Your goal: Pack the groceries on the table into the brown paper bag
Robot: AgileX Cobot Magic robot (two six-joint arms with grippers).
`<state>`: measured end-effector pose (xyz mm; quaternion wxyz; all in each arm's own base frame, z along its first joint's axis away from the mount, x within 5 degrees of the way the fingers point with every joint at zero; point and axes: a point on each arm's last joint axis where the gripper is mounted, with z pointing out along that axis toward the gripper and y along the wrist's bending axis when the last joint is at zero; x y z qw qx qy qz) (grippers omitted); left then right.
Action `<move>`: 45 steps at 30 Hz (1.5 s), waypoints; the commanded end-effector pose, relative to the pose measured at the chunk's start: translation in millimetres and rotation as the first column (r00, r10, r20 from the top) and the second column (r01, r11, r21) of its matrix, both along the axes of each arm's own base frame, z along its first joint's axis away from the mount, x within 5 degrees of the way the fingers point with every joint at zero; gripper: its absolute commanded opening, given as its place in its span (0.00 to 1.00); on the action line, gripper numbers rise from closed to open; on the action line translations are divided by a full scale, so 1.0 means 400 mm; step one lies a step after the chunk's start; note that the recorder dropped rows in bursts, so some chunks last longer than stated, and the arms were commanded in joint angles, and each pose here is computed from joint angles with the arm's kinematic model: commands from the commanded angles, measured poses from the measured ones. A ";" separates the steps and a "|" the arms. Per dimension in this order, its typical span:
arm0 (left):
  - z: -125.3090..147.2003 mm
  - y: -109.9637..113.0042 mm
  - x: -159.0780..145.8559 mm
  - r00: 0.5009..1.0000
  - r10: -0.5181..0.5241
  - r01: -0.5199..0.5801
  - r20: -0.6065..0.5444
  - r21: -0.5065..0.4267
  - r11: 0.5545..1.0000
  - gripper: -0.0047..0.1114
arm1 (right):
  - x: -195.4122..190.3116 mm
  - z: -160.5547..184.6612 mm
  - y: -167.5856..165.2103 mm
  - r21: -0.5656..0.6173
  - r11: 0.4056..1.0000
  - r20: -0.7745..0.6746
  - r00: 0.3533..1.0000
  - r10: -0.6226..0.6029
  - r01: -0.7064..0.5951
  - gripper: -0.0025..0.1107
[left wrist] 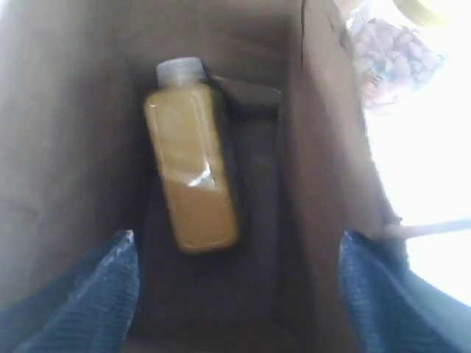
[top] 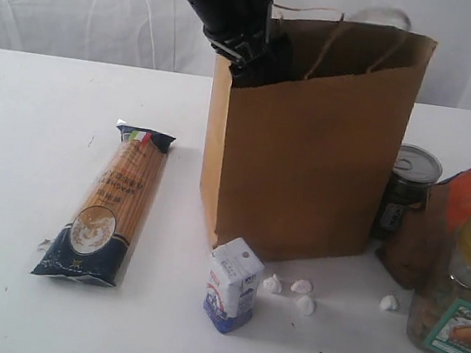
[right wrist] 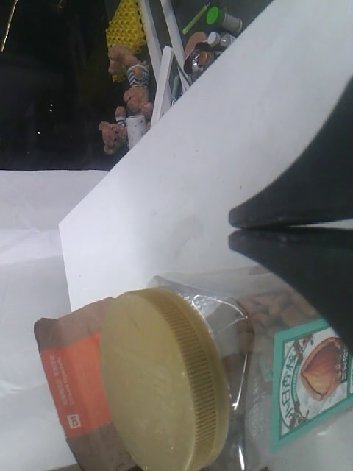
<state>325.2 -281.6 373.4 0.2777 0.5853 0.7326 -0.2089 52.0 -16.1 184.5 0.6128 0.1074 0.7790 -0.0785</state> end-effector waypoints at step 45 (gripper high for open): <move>0.377 0.212 -0.344 0.982 -0.087 0.123 0.165 -0.219 0.968 0.40 | 0.000 0.002 0.001 -0.003 1.000 0.018 1.000 0.006 -0.005 0.02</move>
